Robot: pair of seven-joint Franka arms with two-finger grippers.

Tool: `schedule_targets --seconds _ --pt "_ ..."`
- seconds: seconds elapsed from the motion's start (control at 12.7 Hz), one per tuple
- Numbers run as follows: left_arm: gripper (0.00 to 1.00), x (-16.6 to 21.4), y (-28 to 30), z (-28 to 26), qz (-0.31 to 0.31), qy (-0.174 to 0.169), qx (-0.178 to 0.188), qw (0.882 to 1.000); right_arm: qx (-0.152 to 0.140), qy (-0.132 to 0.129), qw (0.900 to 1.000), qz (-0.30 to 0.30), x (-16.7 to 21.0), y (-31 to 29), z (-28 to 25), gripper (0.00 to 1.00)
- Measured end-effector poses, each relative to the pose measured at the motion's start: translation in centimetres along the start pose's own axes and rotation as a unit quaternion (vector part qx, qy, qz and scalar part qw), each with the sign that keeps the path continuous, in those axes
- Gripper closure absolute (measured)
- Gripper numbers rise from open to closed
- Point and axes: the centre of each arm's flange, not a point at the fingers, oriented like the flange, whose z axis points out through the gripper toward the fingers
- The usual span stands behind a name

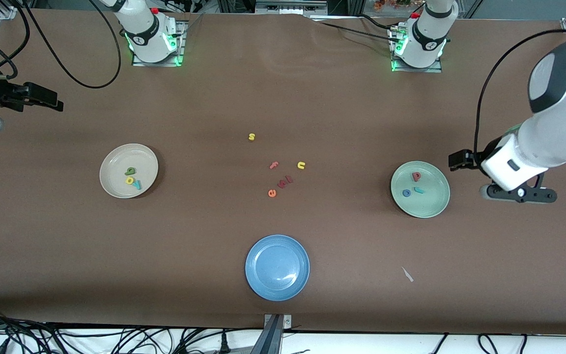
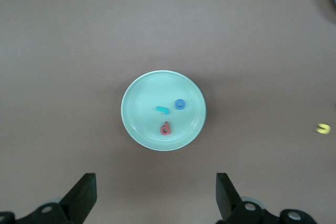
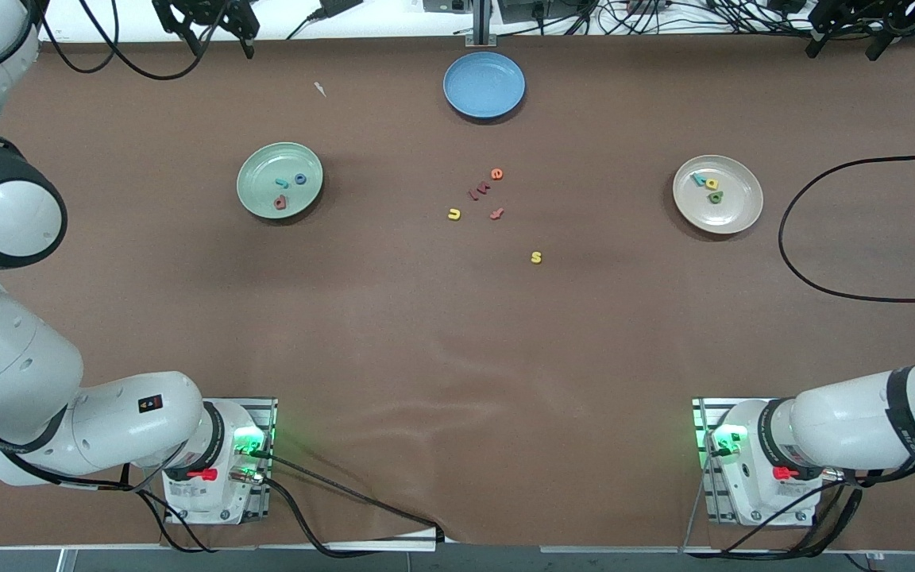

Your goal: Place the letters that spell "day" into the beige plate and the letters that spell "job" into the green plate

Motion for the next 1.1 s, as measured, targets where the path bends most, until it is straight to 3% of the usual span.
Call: schedule_targets --seconds 0.31,0.55,0.71,1.1 --pt "0.00 -3.1 -1.7 -3.9 0.004 0.019 -0.002 1.000 0.000 0.001 1.000 -0.001 0.0 0.0 0.0 0.00" --pt "0.00 -4.6 -2.2 -3.2 -0.006 0.020 0.012 1.000 0.000 0.007 1.000 -0.001 0.1 0.0 -0.1 0.00" --pt "0.00 -5.5 -2.4 -2.4 -0.009 0.048 0.017 0.999 0.000 0.009 1.000 -0.001 0.2 0.0 -0.2 0.00" --pt "0.00 -8.6 -2.2 -4.1 -0.015 0.072 0.012 0.997 0.000 0.010 1.000 -0.002 0.2 0.0 -0.2 0.00"
